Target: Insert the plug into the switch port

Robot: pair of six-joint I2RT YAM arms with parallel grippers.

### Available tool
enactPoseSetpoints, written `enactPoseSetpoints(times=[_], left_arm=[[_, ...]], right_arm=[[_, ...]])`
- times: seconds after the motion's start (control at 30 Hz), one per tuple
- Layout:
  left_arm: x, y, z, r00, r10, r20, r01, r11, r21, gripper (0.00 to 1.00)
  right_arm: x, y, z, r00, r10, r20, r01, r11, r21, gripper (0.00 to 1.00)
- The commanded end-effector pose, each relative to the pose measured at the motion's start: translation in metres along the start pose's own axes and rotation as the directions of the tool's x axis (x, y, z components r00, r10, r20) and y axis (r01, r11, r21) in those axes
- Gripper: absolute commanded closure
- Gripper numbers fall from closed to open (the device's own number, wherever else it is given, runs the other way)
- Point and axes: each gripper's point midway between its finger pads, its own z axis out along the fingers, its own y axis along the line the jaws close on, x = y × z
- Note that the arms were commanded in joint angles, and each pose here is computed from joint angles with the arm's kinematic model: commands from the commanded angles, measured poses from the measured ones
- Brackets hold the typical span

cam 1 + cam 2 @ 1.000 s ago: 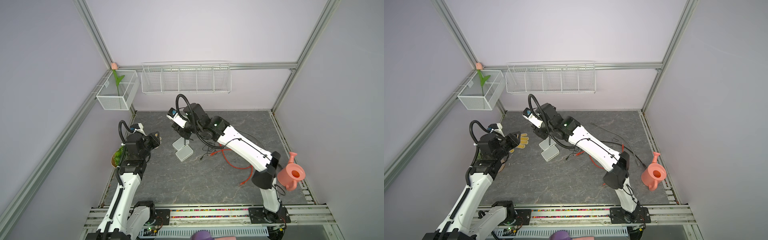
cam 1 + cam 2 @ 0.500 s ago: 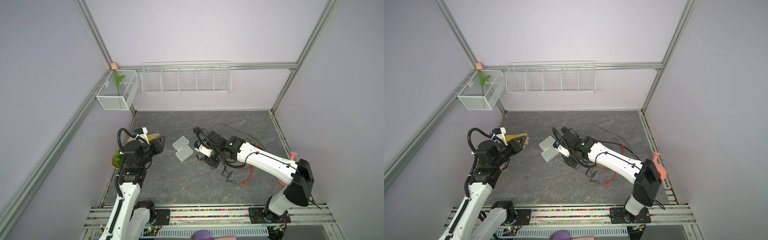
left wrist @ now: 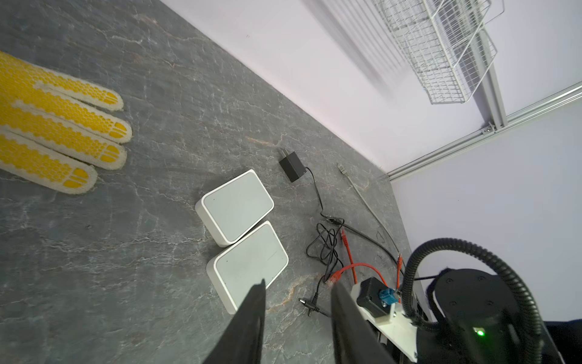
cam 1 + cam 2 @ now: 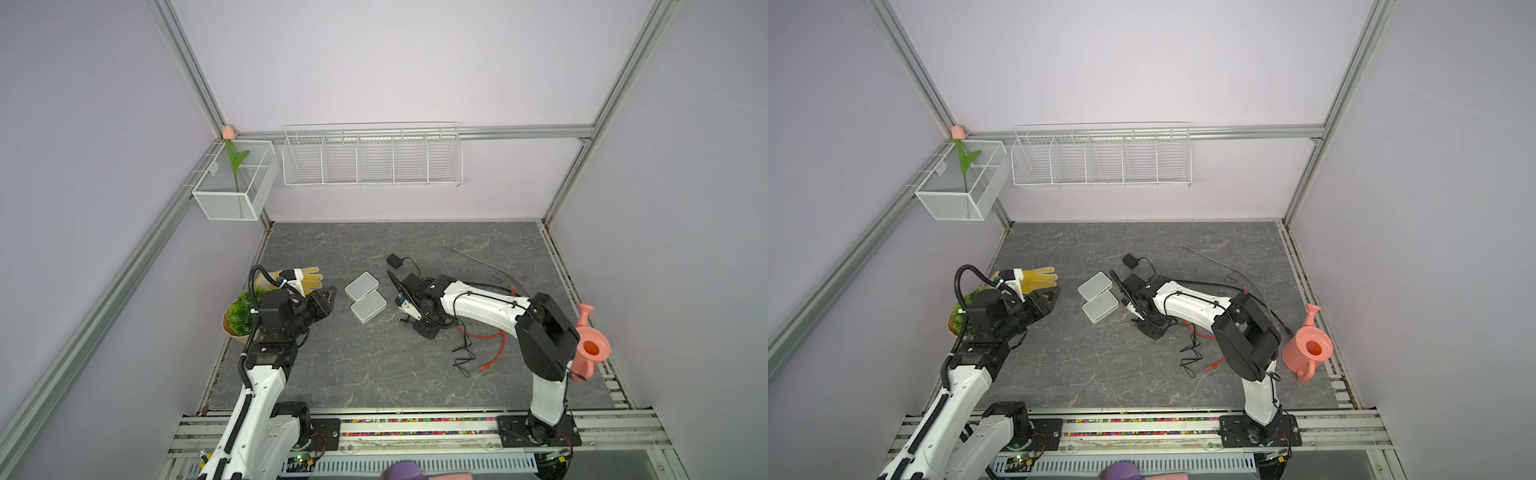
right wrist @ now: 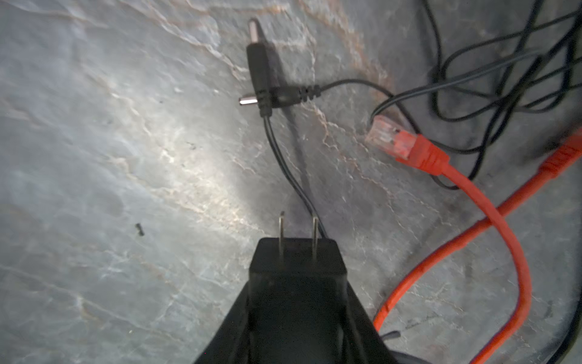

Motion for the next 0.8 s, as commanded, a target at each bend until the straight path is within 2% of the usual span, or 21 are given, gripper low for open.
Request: enactPoseSetpoints(times=[0.0, 0.07, 0.23, 0.4, 0.53, 0.67, 0.77], left_arm=[[0.003, -0.001, 0.008, 1.000, 0.012, -0.021, -0.012, 1.000, 0.029, 0.63], [0.003, 0.000, 0.013, 1.000, 0.011, -0.029, -0.011, 0.999, 0.031, 0.63], [0.000, 0.002, 0.024, 0.999, 0.014, -0.046, -0.012, 1.000, 0.024, 0.63], [-0.006, 0.001, 0.033, 0.998, 0.029, -0.059, -0.028, 1.000, 0.015, 0.63], [-0.007, -0.005, 0.045, 0.995, 0.055, -0.086, -0.054, 0.998, 0.014, 0.63], [0.010, -0.010, 0.066, 0.981, 0.081, -0.178, -0.077, 0.997, 0.029, 0.63], [0.026, -0.009, 0.082, 0.965, 0.092, -0.245, -0.086, 0.996, 0.034, 0.63]], right_arm=[[-0.003, -0.004, 0.002, 1.000, 0.003, -0.007, -0.003, 1.000, -0.015, 0.67], [-0.003, -0.004, 0.003, 1.000, 0.001, -0.016, -0.001, 1.000, -0.015, 0.62], [-0.006, -0.001, -0.016, 1.000, -0.017, -0.003, 0.017, 0.999, -0.051, 0.40], [-0.008, -0.003, -0.059, 0.998, -0.033, 0.053, 0.036, 0.998, -0.056, 0.36], [-0.029, 0.009, -0.082, 0.984, -0.088, 0.153, 0.105, 0.989, -0.105, 0.40], [-0.045, 0.016, -0.069, 0.979, -0.145, 0.141, 0.164, 0.977, -0.137, 0.59], [-0.056, 0.020, -0.051, 0.976, -0.173, 0.131, 0.193, 0.967, -0.164, 0.66]])
